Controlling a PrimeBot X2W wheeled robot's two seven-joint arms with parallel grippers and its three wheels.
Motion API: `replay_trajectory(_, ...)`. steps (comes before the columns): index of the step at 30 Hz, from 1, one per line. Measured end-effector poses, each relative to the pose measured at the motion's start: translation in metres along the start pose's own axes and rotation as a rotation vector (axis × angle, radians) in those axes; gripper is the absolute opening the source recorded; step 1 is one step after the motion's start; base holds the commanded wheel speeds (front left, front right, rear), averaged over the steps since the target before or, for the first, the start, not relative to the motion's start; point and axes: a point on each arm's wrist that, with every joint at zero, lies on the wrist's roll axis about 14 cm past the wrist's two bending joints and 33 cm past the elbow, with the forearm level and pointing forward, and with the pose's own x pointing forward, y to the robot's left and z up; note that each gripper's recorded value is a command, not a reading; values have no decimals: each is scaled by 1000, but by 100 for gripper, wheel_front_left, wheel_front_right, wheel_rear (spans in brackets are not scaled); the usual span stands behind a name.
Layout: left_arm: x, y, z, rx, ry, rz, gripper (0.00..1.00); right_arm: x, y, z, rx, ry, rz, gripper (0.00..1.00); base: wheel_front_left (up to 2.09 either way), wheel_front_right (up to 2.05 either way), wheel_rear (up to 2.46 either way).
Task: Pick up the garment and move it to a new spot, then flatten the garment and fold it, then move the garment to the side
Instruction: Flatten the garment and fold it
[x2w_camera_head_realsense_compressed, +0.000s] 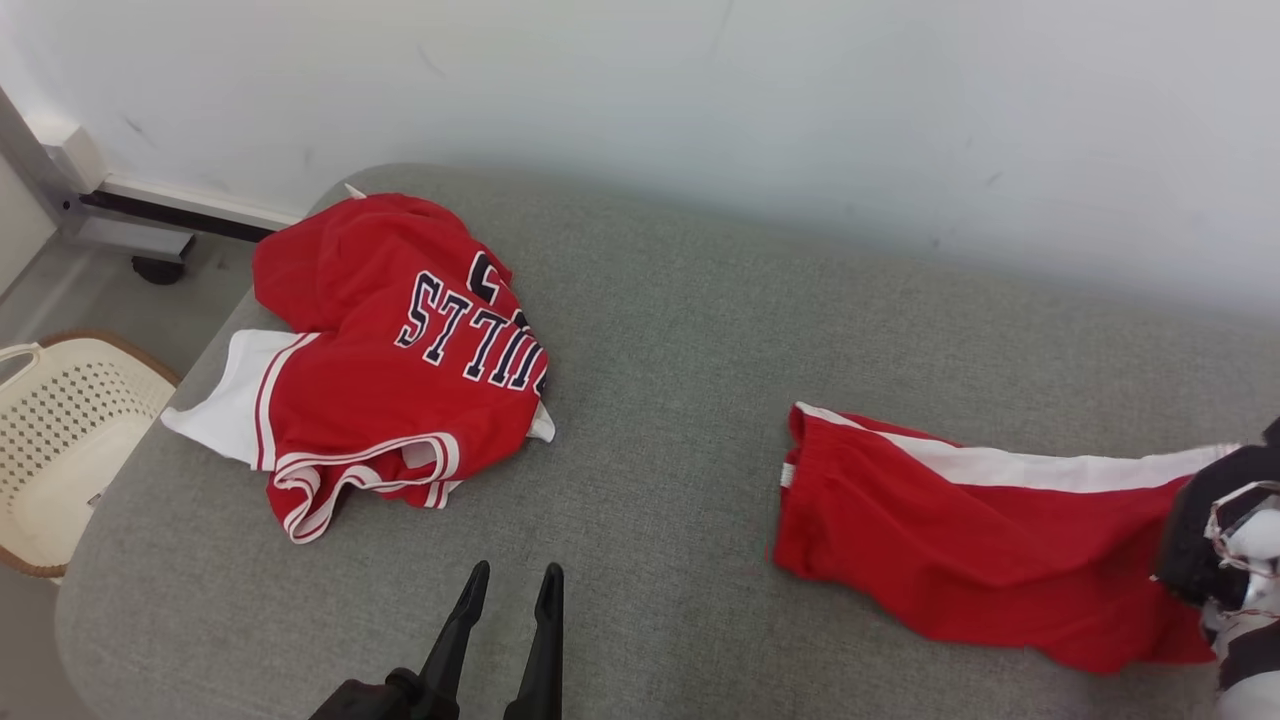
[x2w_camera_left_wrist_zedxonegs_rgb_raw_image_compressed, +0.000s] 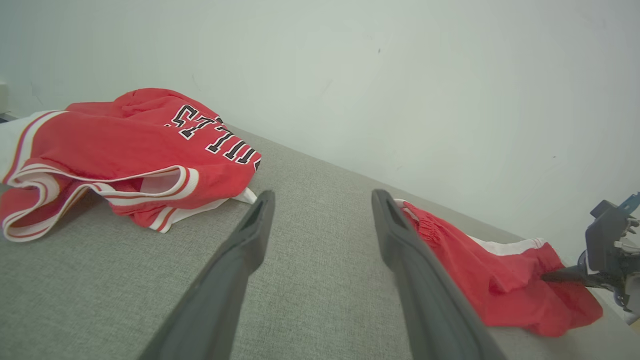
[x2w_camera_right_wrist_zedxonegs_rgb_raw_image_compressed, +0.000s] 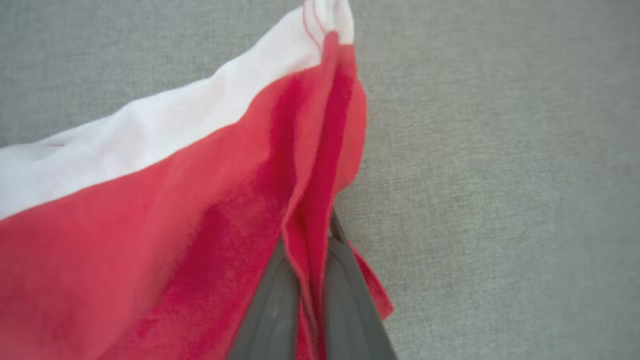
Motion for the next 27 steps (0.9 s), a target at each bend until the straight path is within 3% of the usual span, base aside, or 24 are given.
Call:
replay_trajectory(8,-5,-7,3,-8,-12,-23,100,-34,-26,26,4,-124,-88,0,0,0,0)
replay_trajectory(12,-8,-8,5,-11,-20,-30,100,-45,6,28,30,-136,18,0,0,0,0)
replay_trajectory(22,-15,-6,11,-16,-40,-22,100,-64,91,41,-99,-167,232,0,0,0,0)
replay_trajectory(27,-20,-3,14,-12,-49,-6,100,-57,141,21,-155,-99,360,0,0,0,0)
